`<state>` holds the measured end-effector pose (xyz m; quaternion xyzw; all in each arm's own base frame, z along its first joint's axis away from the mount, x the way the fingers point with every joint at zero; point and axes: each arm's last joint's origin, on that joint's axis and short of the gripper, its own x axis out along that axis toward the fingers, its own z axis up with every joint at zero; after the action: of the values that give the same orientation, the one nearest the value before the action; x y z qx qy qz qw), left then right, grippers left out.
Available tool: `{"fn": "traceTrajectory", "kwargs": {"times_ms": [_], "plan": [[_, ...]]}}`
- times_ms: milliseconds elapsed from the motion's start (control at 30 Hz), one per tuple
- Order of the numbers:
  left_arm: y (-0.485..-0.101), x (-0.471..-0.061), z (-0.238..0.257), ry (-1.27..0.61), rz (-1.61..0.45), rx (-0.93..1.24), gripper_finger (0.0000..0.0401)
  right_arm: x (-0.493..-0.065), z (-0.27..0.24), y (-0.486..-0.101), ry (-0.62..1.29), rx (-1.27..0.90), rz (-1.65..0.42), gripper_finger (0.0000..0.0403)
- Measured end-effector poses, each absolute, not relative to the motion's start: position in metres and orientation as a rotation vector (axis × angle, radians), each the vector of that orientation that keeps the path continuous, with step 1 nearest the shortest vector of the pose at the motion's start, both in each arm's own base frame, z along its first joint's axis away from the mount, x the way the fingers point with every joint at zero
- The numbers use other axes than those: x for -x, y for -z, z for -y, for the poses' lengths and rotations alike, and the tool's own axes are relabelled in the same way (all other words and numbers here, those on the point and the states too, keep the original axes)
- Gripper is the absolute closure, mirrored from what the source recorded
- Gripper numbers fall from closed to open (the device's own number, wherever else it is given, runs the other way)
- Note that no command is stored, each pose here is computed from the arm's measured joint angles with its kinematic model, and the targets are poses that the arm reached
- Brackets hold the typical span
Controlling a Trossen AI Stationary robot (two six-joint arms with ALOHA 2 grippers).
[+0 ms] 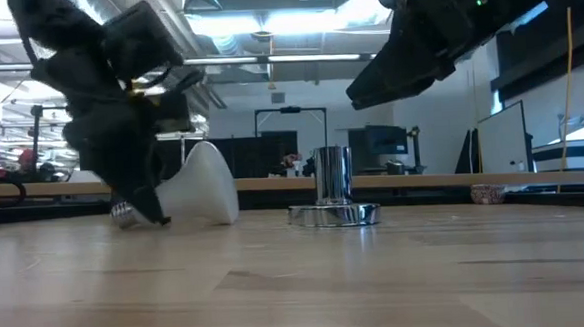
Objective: Screw lightbulb
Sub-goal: Remove the lightbulb from the lamp, then return to Home Position
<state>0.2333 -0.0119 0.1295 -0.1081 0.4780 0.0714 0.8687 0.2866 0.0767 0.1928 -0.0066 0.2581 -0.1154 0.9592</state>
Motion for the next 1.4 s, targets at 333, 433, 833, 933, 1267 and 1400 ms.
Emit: {"fn": "traceTrajectory", "kwargs": {"times_ms": [333, 433, 833, 933, 1267, 1400], "plan": [[-0.213, -0.229, 0.012, -0.099, -0.958, 0.143, 0.0126, -0.254, -0.062, -0.259, 0.215, -0.013, -0.374, 0.0049], [-0.234, -0.214, 0.008, -0.155, -0.845, 0.083, 0.0132, -0.237, -0.053, -0.279, 0.226, -0.036, -0.322, 0.0049], [-0.2, -0.125, 0.006, -0.143, -0.21, 0.162, 0.0177, -0.193, -0.043, -0.234, 0.144, -0.156, -0.138, 0.0049], [-0.188, -0.112, 0.005, -0.147, -0.143, 0.224, 0.0185, -0.186, -0.039, -0.219, 0.193, -0.195, -0.146, 0.0049], [-0.18, -0.098, 0.003, -0.147, -0.056, 0.218, 0.0191, -0.179, -0.04, -0.21, 0.097, -0.215, -0.182, 0.0049], [-0.177, -0.093, 0.001, -0.159, -0.077, 0.134, 0.0191, -0.163, -0.036, -0.195, 0.097, -0.226, -0.167, 0.0049]]}}
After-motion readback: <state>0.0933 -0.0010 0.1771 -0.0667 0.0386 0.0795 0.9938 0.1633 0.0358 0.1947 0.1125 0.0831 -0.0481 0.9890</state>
